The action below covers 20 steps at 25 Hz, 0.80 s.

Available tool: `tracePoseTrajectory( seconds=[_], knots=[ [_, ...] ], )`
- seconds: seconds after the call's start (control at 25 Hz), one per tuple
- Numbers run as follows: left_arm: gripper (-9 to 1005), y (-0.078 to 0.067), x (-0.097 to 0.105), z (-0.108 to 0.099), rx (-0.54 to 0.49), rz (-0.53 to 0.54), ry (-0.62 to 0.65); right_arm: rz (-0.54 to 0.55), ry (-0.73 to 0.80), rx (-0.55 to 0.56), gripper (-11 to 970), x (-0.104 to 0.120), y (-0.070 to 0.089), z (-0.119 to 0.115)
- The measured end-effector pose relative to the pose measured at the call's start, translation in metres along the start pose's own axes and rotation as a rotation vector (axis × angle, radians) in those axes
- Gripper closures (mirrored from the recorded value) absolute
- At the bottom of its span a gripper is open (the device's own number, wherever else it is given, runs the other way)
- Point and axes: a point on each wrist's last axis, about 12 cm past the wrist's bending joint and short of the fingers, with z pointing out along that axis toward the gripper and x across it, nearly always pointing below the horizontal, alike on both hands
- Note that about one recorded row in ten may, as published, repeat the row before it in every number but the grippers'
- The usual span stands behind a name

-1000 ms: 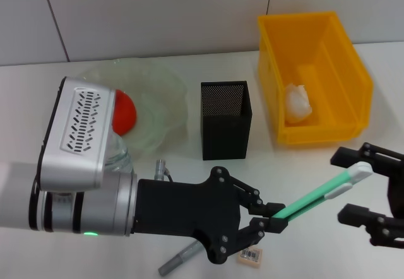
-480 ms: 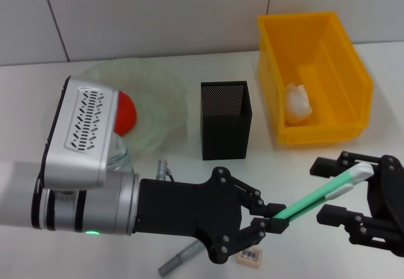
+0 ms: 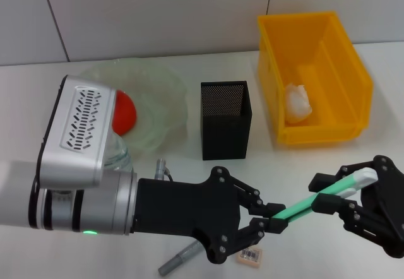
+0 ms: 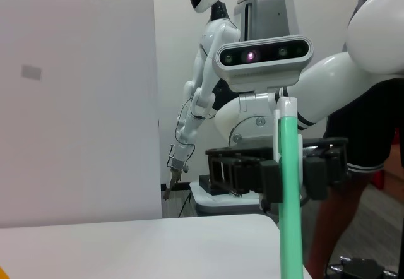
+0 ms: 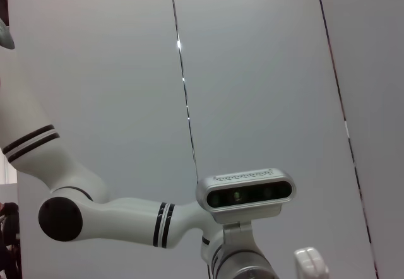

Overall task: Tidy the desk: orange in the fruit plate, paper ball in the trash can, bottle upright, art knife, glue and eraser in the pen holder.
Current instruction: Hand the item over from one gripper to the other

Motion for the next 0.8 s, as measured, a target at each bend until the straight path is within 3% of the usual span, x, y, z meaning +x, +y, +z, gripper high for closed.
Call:
tracePoseTrajectory(
  seconds=[0.24, 0.6, 0.8],
  knots=[
    [840, -0.0006, 0.0004, 0.0004, 0.003, -0.001, 0.001, -0.045, -0.004, 0.003, 804, 0.0008, 0.0010, 0.0003],
    [834, -0.0035, 0.0039, 0.0041, 0.017, 0.004, 0.020, -0.050, -0.012, -0.007, 808, 0.0018, 0.0021, 0.0035],
    [708, -0.0030, 0.0063, 0.0022, 0.009, -0.020, 0.014, -0.048, -0.015, -0.009, 809, 0.0022, 0.0038, 0.0024]
  ],
)
